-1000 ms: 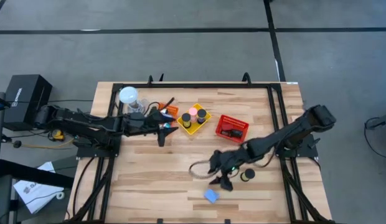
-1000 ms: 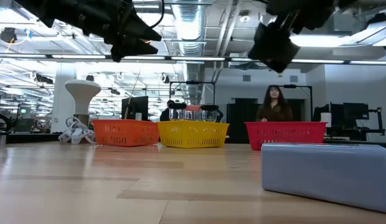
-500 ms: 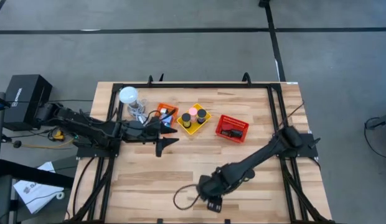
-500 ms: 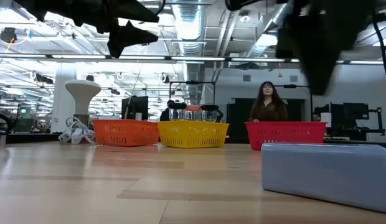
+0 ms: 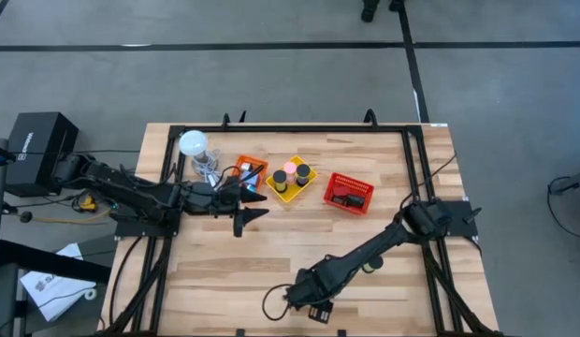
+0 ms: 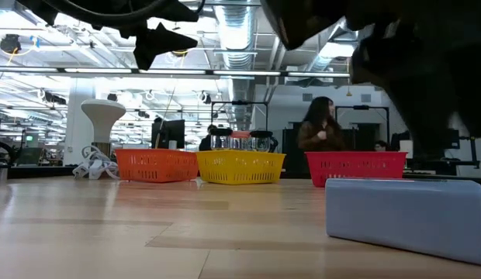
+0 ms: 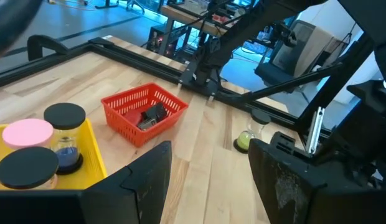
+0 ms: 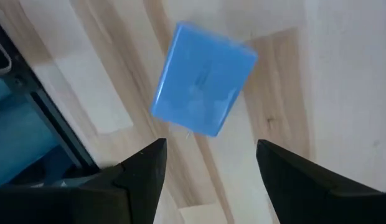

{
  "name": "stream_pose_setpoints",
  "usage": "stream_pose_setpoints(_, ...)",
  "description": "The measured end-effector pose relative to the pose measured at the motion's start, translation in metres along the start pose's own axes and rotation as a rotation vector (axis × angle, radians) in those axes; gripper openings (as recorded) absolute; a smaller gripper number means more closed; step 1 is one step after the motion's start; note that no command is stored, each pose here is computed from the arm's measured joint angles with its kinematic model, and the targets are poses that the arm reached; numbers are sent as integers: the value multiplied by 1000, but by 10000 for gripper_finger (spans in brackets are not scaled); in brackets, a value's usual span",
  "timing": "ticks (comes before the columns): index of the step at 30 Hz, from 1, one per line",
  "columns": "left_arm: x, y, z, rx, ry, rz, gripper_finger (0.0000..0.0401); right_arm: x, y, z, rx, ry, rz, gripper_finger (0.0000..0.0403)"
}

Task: Pick & Place Office items
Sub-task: Put the blue charger adapter in the orange bin

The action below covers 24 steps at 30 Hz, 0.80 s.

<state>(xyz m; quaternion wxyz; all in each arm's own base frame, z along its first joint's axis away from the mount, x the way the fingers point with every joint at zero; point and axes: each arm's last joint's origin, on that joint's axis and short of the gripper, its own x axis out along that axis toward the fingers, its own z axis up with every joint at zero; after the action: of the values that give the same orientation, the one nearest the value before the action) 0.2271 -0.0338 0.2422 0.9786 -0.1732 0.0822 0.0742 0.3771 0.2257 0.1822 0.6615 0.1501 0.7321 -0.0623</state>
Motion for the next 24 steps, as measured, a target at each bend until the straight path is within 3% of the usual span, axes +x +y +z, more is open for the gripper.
stream_pose_setpoints(24, 0, 0, 0, -1, -2, -1, 210, -3, -7, 14, 30, 24, 93, 240)
